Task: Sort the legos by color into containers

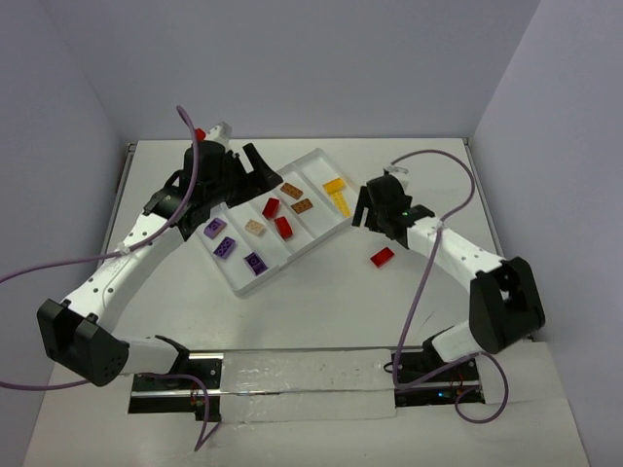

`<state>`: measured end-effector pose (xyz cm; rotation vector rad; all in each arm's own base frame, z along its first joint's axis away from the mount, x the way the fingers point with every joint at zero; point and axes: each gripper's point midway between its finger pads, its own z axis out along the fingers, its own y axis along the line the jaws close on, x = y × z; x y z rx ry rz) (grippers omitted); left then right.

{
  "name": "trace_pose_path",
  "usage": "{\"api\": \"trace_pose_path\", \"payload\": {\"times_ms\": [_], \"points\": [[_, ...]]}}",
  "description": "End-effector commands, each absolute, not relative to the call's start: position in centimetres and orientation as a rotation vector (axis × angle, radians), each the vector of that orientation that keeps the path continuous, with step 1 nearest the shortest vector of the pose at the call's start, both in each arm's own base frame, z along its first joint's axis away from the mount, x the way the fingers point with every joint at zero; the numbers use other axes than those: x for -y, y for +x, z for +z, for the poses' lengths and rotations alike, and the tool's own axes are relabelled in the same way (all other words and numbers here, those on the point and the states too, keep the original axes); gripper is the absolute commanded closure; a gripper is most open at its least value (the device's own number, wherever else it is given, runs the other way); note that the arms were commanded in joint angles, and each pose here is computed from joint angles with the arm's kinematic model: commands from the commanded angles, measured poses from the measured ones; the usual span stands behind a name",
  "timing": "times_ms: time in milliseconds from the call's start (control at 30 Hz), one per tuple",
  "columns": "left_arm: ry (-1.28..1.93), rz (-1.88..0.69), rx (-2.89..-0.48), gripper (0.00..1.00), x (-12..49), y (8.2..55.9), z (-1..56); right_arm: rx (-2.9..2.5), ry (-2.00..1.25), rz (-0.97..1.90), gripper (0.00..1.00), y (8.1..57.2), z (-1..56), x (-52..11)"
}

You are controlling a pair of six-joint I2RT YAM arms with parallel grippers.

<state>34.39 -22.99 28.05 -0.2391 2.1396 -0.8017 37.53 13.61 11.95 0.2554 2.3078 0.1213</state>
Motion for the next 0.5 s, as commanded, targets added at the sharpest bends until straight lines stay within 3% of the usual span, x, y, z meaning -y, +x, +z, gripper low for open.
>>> {"api": "trace_pose_path", "payload": {"times_ms": [0,133,467], "points": [[-0.226,-0.814,-2.064,0.1,22.6,33.9,30.5,-2.301,0.426,0.051,0.11,34.1,10.1,-10.1],[-0.225,-0.829,-2.034,0.1,22.5,33.8,31.3,-2.308,0.608,0.04,0.07,31.1,7.1,-8.6],[-0.224,-0.804,-2.058,0.1,22.3,33.8,30.5,-2.281,0.796,0.142,0.01,29.8,4.9,-9.1]]}}
